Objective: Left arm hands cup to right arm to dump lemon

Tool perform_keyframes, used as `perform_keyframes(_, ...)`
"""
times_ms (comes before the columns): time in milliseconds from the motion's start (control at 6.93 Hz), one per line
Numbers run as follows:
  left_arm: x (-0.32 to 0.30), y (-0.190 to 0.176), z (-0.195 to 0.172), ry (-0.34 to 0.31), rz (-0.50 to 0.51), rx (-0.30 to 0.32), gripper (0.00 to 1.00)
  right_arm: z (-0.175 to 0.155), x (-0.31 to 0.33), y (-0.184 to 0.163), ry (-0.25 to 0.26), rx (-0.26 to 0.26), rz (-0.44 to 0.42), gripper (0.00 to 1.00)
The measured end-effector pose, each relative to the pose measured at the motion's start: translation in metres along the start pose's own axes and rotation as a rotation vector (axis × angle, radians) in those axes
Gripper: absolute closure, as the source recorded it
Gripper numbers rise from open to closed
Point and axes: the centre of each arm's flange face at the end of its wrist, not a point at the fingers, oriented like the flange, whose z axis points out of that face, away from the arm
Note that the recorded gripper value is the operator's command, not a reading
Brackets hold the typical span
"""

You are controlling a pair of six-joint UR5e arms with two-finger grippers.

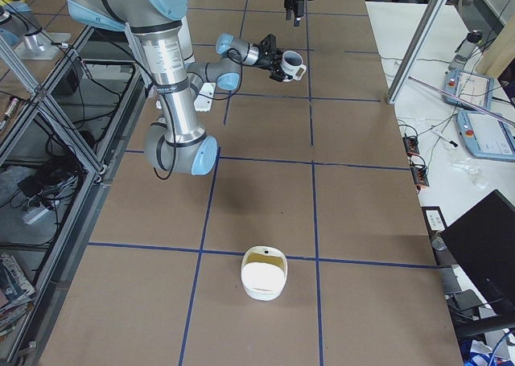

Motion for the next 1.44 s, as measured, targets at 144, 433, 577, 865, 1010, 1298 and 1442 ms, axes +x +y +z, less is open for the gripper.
perform_keyframes(144,0.011,0.003,-0.002,0.005,0.006,-0.002,0.00,0.009,-0.021,0.017,0.030,0.027,-0.067,0.71)
perform_keyframes(433,0.040,0.013,0.010,-0.002,0.019,-0.024,0.01,0.027,-0.069,0.041,0.072,0.107,-0.167,0.71)
perform_keyframes(577,0.053,0.017,0.021,-0.016,0.021,-0.037,0.02,0.027,-0.078,0.045,0.078,0.120,-0.187,0.71)
perform_keyframes(865,0.056,0.020,0.037,-0.038,0.022,-0.052,0.04,0.026,-0.082,0.045,0.077,0.130,-0.191,0.71)
perform_keyframes(1010,0.053,0.022,0.045,-0.048,0.022,-0.060,0.08,0.025,-0.082,0.044,0.075,0.133,-0.188,0.71)
perform_keyframes(1298,0.051,0.030,0.059,-0.066,0.030,-0.067,0.19,0.023,-0.082,0.041,0.072,0.137,-0.203,0.71)
perform_keyframes(1442,0.051,0.035,0.066,-0.073,0.036,-0.071,0.28,0.023,-0.080,0.041,0.074,0.140,-0.213,0.71)
